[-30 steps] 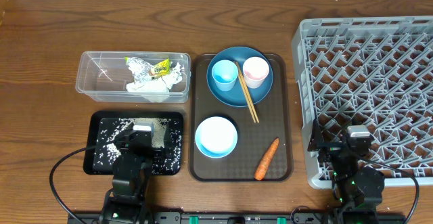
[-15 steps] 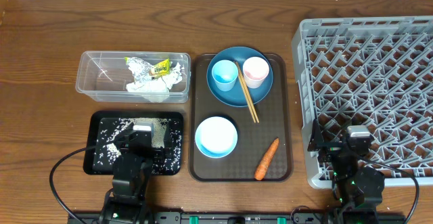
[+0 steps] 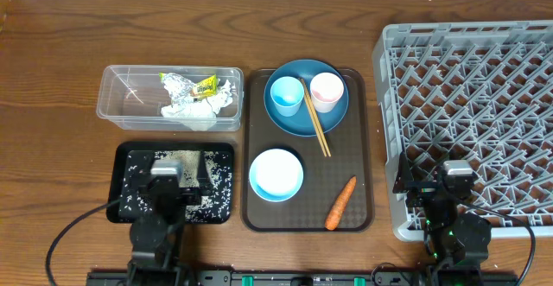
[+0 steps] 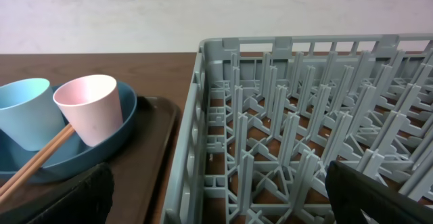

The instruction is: Sort waste into correct bins and load items into the dishwasher rack

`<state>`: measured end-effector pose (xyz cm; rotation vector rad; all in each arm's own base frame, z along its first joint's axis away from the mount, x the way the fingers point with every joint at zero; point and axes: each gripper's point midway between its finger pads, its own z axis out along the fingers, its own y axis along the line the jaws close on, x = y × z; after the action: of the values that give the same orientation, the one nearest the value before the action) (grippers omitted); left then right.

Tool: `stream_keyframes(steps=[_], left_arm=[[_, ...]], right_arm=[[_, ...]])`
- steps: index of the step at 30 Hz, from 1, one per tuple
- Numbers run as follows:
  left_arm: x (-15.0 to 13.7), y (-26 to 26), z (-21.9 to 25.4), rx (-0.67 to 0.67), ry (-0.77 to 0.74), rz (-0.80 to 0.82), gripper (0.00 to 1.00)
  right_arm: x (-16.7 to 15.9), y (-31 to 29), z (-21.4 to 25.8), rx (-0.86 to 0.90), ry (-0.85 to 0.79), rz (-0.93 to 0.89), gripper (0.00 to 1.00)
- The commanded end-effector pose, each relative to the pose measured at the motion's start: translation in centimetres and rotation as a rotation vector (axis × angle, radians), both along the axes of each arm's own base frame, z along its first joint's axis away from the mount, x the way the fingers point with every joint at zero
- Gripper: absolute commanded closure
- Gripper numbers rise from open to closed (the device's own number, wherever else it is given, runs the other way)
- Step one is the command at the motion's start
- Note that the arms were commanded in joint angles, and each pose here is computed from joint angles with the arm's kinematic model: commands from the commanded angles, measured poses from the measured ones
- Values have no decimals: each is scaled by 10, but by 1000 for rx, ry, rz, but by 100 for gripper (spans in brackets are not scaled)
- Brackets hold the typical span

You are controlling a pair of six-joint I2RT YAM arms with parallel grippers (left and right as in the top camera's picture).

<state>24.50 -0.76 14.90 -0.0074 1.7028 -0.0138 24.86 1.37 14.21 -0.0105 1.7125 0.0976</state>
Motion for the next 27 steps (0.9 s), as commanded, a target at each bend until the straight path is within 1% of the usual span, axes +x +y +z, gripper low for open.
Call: stream_keyframes(steps=[1, 8, 10, 13, 16, 18, 21, 24, 27], left_arm=[[-1, 10, -7, 11, 0, 43, 1], [1, 10, 12, 5, -78, 43, 1], [2, 8, 28, -1, -141, 36, 1], [-1, 9, 61, -25, -275, 37, 1], [-6, 9, 87, -86, -383, 34, 1], [-8, 9, 95, -135, -418, 29, 1], [-11, 9, 104, -190, -459, 21, 1], [-11, 9, 105, -234, -460, 17, 1], [-10, 9, 101, -233, -445, 19, 1]], right_arm=[[0, 0, -1, -5, 2, 0, 1], [0, 0, -1, -5, 2, 0, 1], [0, 0, -1, -5, 2, 0, 1], [0, 0, -1, -5, 2, 0, 1], [0, 0, -1, -5, 2, 0, 1], [0, 0, -1, -5, 2, 0, 1], [0, 0, -1, -5, 2, 0, 1], [0, 0, -1, -5, 2, 0, 1], [0, 0, -1, -5, 2, 0, 1]])
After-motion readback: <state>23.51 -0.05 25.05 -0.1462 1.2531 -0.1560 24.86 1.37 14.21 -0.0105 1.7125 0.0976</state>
